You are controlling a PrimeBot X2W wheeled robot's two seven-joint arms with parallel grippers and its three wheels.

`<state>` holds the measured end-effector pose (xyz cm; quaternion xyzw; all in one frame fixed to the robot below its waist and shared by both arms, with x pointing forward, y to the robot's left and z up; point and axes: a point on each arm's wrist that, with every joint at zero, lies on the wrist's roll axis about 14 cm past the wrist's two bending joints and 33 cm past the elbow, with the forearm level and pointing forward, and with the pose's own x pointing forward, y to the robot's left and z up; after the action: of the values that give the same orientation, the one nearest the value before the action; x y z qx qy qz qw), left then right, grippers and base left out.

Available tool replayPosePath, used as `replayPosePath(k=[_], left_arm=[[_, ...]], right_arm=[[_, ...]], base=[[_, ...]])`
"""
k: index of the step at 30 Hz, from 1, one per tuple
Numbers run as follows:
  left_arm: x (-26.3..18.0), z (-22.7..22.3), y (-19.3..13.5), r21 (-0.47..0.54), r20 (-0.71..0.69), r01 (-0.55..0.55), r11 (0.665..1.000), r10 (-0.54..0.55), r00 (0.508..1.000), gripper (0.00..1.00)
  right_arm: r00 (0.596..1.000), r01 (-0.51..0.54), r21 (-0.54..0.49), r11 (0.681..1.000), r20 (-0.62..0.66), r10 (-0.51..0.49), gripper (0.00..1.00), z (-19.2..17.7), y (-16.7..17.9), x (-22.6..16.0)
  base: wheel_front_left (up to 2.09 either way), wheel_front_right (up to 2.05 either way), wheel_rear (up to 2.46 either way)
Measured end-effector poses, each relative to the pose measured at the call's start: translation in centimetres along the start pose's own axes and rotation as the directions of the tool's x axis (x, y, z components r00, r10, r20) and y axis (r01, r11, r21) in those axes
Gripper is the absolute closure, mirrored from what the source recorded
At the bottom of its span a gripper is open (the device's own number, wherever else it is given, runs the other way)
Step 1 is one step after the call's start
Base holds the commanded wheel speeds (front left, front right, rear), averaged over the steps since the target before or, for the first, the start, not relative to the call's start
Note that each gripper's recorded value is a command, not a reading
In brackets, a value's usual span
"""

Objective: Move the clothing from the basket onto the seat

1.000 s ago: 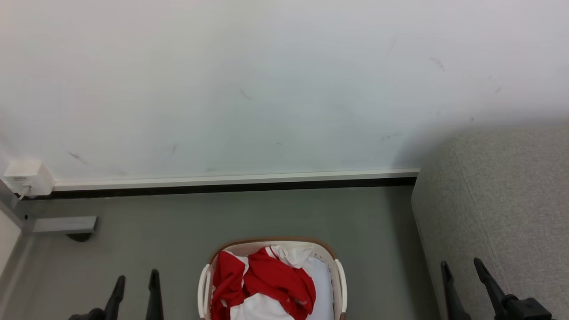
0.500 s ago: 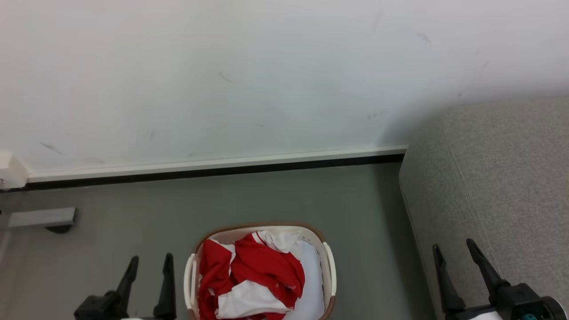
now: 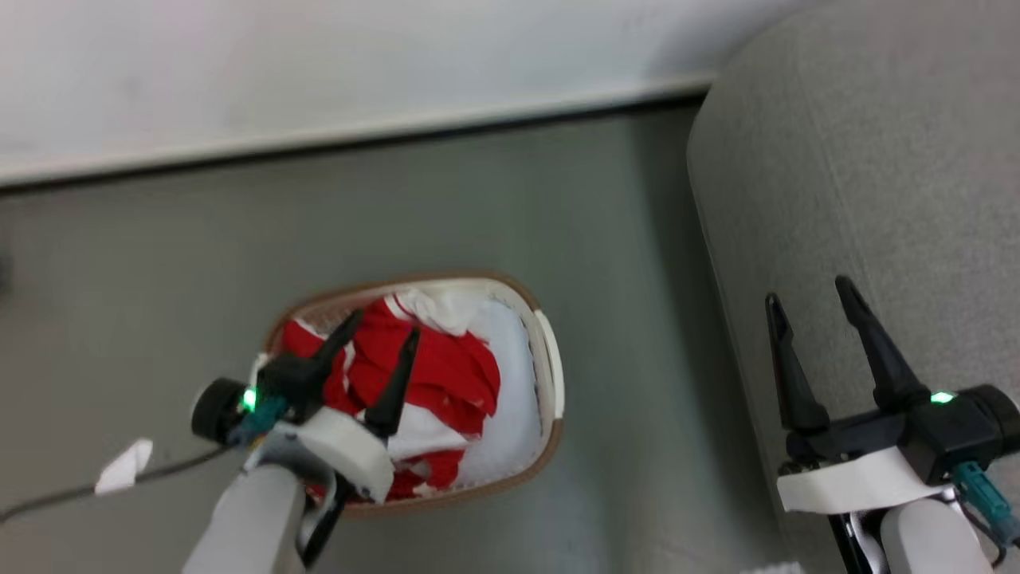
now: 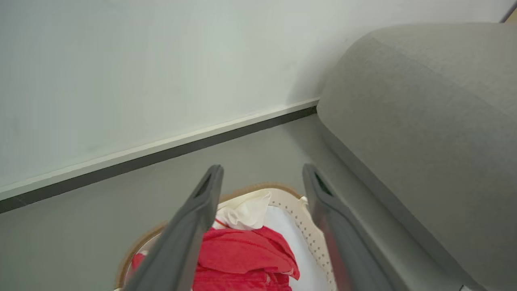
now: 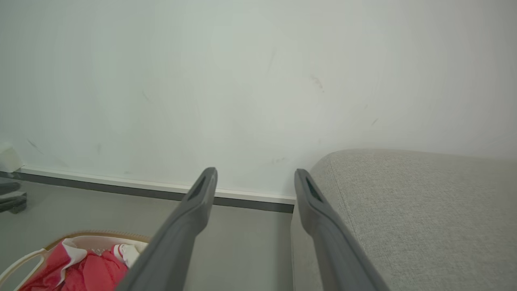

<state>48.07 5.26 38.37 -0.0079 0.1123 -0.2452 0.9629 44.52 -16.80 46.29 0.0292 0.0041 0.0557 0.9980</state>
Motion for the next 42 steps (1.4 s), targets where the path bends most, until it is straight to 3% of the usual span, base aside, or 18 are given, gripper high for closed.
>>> replayPosePath(k=[4, 14, 18, 24, 33, 35, 39, 42], left_arm=[[3.8, -4.7, 0.5, 0.023, -0.148, 0.065, 0.998, -0.061, 0.987, 0.0], [8.1, -16.0, 1.7, 0.022, -0.442, 0.143, 0.989, -0.119, 0.889, 0.0], [9.0, -18.7, 2.8, 0.032, -0.508, 0.145, 0.989, -0.109, 0.854, 0.0], [7.8, -22.5, 1.5, 0.003, -0.622, 0.192, 0.981, -0.148, 0.768, 0.0], [8.5, -24.6, 3.3, 0.034, -0.665, 0.205, 0.978, -0.131, 0.735, 0.0], [8.8, -25.5, 3.1, 0.049, -0.676, 0.236, 0.971, -0.142, 0.723, 1.0], [8.3, -26.5, 2.4, 0.044, -0.693, 0.262, 0.964, -0.16, 0.703, 1.0], [8.8, -25.3, 1.9, 0.014, -0.641, 0.237, 0.971, -0.173, 0.748, 1.0]], right_arm=[[1.0, 0.0, -0.012, 1.0, -0.029, -0.001, 0.0, -1.9, -0.5, 1.6], [0.988, 0.029, -0.032, 0.999, -0.152, -0.033, 0.0, -7.8, -2.4, 2.6], [0.983, 0.027, -0.035, 0.999, -0.179, -0.033, 0.0, -9.2, -2.6, 2.8], [0.975, 0.028, -0.029, 0.999, -0.22, -0.034, 0.0, -10.9, -2.6, 2.4], [0.968, 0.031, -0.029, 0.999, -0.249, -0.038, 0.0, -12.1, -2.8, 2.1], [0.963, 0.036, -0.033, 0.999, -0.267, -0.043, 0.0, -12.8, -3.1, 1.9], [0.959, 0.041, -0.035, 0.999, -0.278, -0.049, 0.0, -13.2, -3.3, 1.7], [0.961, 0.043, -0.031, 0.999, -0.273, -0.05, 0.0, -13.1, -3.3, 1.9]], base=[[0.0, 0.0, 0.0], [0.0, 0.0, 0.0], [0.0, 0.0, 0.0], [0.0, 0.0, 0.0], [0.0, 0.0, 0.0], [0.0, 0.0, 0.0], [0.0, 0.0, 0.0], [0.0, 0.0, 0.0]])
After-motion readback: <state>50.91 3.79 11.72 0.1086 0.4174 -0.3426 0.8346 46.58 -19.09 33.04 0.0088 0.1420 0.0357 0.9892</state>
